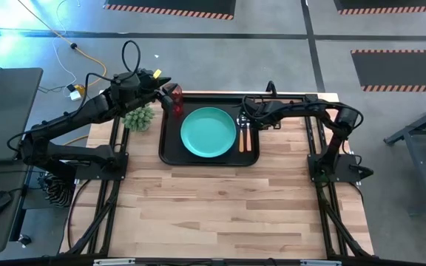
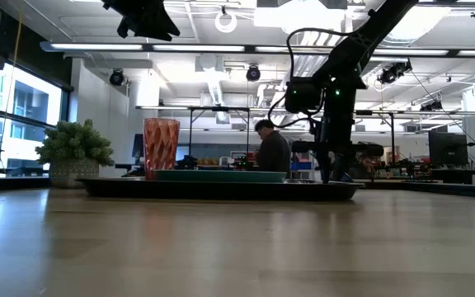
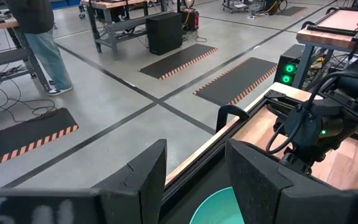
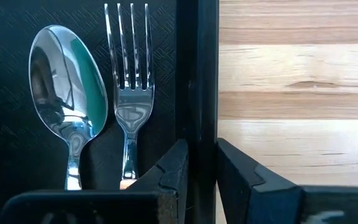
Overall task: Pick and place plate/cup/fork/spoon on tray
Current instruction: Adjust the black tray
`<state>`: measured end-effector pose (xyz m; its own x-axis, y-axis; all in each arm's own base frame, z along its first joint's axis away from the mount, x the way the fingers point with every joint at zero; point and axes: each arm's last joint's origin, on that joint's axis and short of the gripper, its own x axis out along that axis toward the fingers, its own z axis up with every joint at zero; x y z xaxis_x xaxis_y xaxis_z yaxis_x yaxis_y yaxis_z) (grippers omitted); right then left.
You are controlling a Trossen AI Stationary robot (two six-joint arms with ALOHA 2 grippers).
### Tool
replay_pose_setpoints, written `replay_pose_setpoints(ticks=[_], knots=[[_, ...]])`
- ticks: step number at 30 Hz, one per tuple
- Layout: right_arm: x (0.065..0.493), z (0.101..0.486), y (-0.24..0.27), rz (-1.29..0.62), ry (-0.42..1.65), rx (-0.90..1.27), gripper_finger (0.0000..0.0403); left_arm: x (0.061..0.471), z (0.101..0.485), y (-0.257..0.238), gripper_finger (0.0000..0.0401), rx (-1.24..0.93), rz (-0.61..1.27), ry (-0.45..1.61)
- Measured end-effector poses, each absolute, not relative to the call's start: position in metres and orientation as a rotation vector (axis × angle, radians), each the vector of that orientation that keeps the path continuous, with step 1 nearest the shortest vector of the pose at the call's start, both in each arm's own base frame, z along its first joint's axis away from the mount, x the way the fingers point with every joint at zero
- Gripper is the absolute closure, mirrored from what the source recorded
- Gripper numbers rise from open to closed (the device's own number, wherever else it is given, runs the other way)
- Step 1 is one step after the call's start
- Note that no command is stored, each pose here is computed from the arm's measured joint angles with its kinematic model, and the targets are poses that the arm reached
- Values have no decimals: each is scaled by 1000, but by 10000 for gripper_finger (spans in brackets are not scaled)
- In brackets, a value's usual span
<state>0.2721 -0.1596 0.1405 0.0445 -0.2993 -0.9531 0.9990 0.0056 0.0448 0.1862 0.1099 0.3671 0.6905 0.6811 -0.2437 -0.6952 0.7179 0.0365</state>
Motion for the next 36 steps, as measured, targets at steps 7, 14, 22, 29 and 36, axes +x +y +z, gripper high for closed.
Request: replay_pose_setpoints(ticks=[7,14,22,29,36], knots=[[262,145,-160,-1349,990,992,347,186,367,110,245,-60,770,248],[254,151,-164,-1379,995,987,347,186,367,110,245,-60,770,248],[254,151,-165,-1373,997,973,347,186,367,110,245,-60,769,248],[254,151,-165,-1371,994,971,347,186,367,110,245,-67,771,245],[250,146,-162,-1358,1017,993,347,186,367,110,245,-77,772,241]])
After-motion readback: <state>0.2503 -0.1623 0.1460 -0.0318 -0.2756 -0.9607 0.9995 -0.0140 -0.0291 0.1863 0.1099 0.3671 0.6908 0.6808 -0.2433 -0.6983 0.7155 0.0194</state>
